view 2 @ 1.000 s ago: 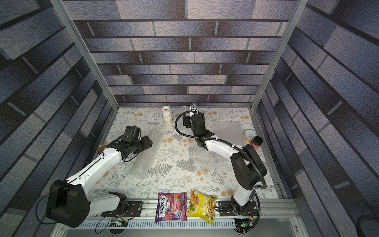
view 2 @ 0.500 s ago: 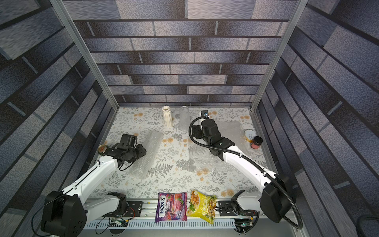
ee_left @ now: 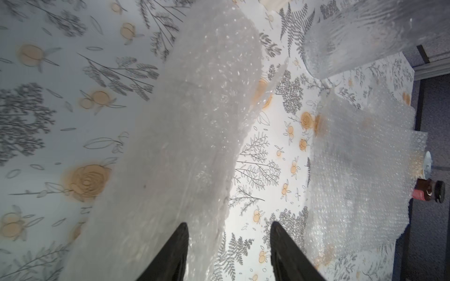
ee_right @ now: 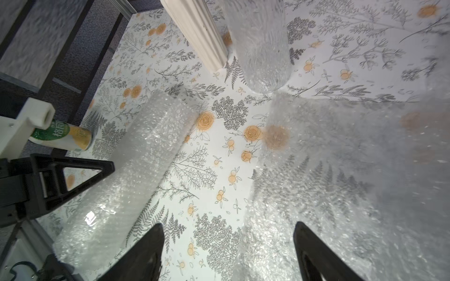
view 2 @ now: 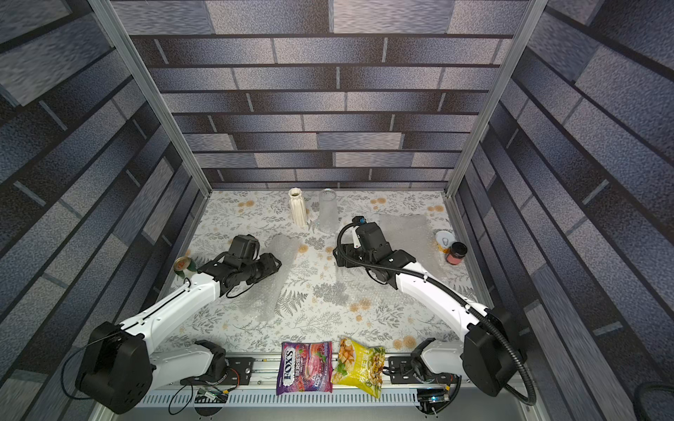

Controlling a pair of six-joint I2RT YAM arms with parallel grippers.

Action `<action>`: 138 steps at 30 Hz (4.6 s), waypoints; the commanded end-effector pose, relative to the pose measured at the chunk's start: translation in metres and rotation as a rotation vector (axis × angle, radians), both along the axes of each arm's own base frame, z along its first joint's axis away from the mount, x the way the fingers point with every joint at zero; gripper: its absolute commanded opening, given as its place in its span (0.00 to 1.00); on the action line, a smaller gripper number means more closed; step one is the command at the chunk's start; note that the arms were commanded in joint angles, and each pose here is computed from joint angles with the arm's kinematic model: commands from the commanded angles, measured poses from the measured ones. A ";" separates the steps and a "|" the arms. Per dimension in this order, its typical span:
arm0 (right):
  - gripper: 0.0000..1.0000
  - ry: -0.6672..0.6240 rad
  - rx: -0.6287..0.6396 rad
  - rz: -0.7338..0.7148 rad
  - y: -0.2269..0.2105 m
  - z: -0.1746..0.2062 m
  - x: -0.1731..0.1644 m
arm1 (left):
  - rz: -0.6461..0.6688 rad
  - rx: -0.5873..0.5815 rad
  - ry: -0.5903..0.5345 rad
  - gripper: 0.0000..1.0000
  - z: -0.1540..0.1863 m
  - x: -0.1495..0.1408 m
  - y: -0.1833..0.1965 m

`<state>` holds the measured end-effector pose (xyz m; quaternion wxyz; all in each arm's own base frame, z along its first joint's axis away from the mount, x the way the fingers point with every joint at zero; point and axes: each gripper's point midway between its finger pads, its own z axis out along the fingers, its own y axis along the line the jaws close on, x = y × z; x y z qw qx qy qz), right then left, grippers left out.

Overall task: Unwrap the vase from the bubble wrap
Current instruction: Move the bubble wrap to the center of the board.

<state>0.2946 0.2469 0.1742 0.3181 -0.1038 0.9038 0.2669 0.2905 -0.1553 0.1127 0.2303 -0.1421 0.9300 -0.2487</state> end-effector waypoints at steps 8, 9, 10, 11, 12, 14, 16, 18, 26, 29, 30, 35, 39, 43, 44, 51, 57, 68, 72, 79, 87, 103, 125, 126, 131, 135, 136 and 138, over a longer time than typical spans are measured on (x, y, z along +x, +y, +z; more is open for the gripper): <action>0.72 0.335 0.135 0.139 0.064 -0.055 -0.042 | -0.007 0.035 -0.065 0.57 0.045 0.004 0.006; 0.69 0.348 0.152 0.158 0.072 -0.055 -0.046 | 0.018 0.067 -0.061 0.57 0.045 0.002 0.018; 0.65 0.356 0.163 0.172 0.079 -0.055 -0.048 | 0.050 0.096 -0.056 0.57 0.044 0.001 0.030; 0.62 0.363 0.170 0.191 0.086 -0.054 -0.051 | 0.094 0.130 -0.045 0.57 0.041 -0.002 0.046; 0.62 0.364 0.169 0.206 0.093 -0.053 -0.052 | 0.132 0.147 -0.024 0.56 0.034 -0.006 0.059; 0.62 0.365 0.164 0.224 0.102 -0.051 -0.054 | 0.206 0.141 0.024 0.54 0.018 -0.013 0.082; 0.63 0.365 0.163 0.233 0.108 -0.049 -0.053 | 0.271 0.126 0.072 0.53 0.001 -0.023 0.100; 0.63 0.368 0.159 0.243 0.113 -0.049 -0.054 | 0.325 0.127 0.108 0.52 -0.013 -0.031 0.114; 0.64 0.372 0.152 0.262 0.123 -0.048 -0.054 | 0.336 0.129 0.235 0.51 -0.053 -0.038 0.123; 0.64 0.370 0.145 0.259 0.122 -0.048 -0.053 | 0.290 0.062 0.225 0.50 -0.059 -0.029 0.106; 0.64 0.374 0.141 0.258 0.121 -0.050 -0.054 | 0.276 0.046 0.219 0.50 -0.059 -0.027 0.100; 0.64 0.389 0.139 0.268 0.123 -0.054 -0.055 | 0.204 -0.037 0.211 0.50 -0.058 -0.018 0.067; 0.65 0.406 0.140 0.272 0.124 -0.057 -0.058 | 0.170 -0.067 0.215 0.51 -0.057 -0.018 0.049; 0.65 0.469 0.145 0.283 0.123 -0.067 -0.069 | 0.152 -0.090 0.207 0.51 -0.052 -0.019 0.037; 0.65 0.482 0.153 0.292 0.124 -0.067 -0.071 | 0.151 -0.086 0.206 0.52 -0.051 -0.019 0.037; 0.62 0.610 0.044 0.268 0.098 -0.120 -0.101 | 0.159 -0.071 0.203 0.52 -0.052 -0.022 0.040; 0.52 0.557 -0.063 0.228 0.100 -0.138 -0.086 | 0.157 -0.064 0.224 0.52 -0.058 -0.025 0.041; 0.51 0.358 -0.187 0.194 0.118 -0.127 -0.043 | 0.152 -0.065 0.219 0.53 -0.056 -0.024 0.042; 0.52 0.337 -0.237 0.195 0.116 -0.133 -0.037 | 0.147 -0.076 0.214 0.53 -0.054 -0.024 0.040; 0.52 0.283 -0.204 0.210 0.137 -0.121 -0.018 | 0.132 -0.107 0.199 0.53 -0.047 -0.020 0.031; 0.54 0.210 -0.217 0.218 0.143 -0.101 -0.001 | 0.079 -0.153 0.175 0.53 -0.035 -0.011 0.005; 0.54 0.187 -0.179 0.186 0.131 -0.090 0.025 | -0.030 -0.215 0.174 0.53 -0.033 0.004 -0.050; 0.55 0.103 -0.310 0.122 0.061 -0.060 0.035 | -0.104 -0.186 0.166 0.53 -0.023 0.007 -0.078; 0.55 0.096 -0.321 0.124 0.056 -0.055 0.034 | -0.101 -0.179 0.160 0.53 -0.021 0.007 -0.076; 0.51 0.089 -0.310 0.167 0.053 -0.036 0.023 | -0.081 -0.168 0.135 0.54 -0.012 0.008 -0.064; 0.33 0.138 -0.250 0.231 0.062 -0.030 0.008 | -0.083 -0.175 0.123 0.54 -0.008 0.008 -0.065; 0.32 0.150 -0.241 0.242 0.064 -0.030 0.005 | -0.084 -0.176 0.120 0.55 -0.008 0.009 -0.066; 0.33 0.175 -0.233 0.262 0.068 -0.033 0.000 | -0.088 -0.186 0.111 0.55 -0.007 0.012 -0.070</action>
